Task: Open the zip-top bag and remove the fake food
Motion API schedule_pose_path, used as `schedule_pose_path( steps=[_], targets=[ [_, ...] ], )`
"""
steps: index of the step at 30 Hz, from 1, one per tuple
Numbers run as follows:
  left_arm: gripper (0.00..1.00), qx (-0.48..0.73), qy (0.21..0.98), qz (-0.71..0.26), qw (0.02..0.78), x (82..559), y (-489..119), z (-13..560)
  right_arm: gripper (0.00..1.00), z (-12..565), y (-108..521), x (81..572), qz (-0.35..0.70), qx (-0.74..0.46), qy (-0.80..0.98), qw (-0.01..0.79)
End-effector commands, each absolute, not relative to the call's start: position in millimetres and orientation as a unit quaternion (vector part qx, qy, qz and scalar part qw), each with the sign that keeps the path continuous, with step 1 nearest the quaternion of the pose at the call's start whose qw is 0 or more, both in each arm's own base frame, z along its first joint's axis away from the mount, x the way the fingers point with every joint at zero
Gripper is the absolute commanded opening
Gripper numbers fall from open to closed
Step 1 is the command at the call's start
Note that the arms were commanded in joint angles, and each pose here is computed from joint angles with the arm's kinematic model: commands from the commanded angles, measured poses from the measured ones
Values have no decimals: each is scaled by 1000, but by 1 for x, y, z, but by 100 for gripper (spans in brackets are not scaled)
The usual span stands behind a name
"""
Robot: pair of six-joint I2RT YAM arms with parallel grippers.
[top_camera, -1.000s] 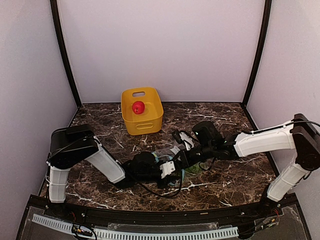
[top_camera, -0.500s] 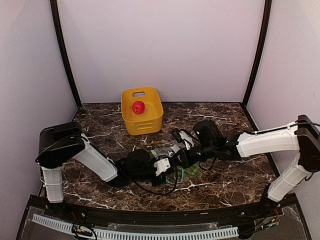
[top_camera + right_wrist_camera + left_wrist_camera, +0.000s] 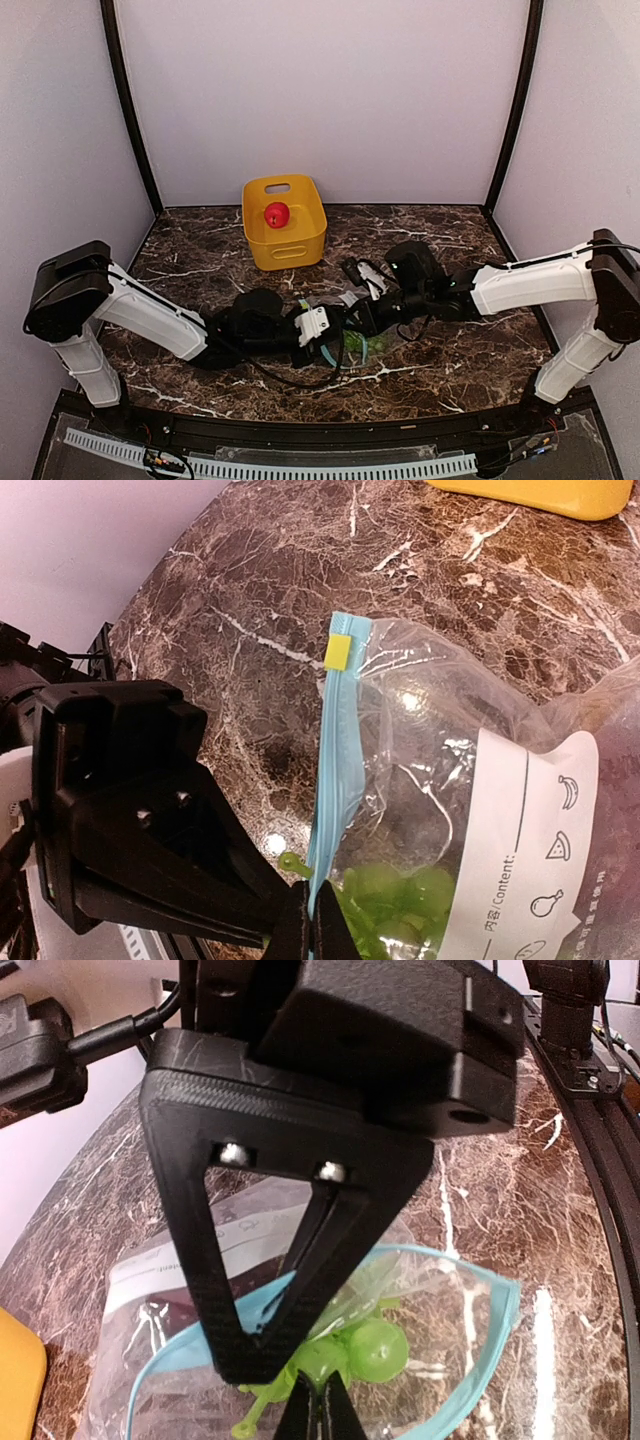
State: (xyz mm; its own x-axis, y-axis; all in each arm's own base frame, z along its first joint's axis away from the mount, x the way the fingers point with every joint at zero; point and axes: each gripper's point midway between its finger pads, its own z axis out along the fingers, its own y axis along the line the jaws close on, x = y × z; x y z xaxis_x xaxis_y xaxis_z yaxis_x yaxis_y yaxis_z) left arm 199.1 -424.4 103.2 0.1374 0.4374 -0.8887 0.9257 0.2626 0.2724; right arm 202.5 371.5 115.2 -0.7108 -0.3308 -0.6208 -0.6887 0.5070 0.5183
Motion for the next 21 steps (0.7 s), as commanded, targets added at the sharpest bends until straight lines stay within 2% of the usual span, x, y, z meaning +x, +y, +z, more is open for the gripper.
schedule_pose_path(
  steps=[1, 16, 21],
  targets=[
    [1, 560, 618, -241, 496, 189, -409, 111, 0, 116, 375, 208, 388, -306, 836, 237],
    [1, 548, 595, -302, 504, 155, -391, 165, 0, 119, 374, 221, 393, -286, 840, 241],
    [1, 528, 588, -300, 534, 158, -383, 196, 0, 118, 373, 223, 391, -286, 840, 243]
  ],
)
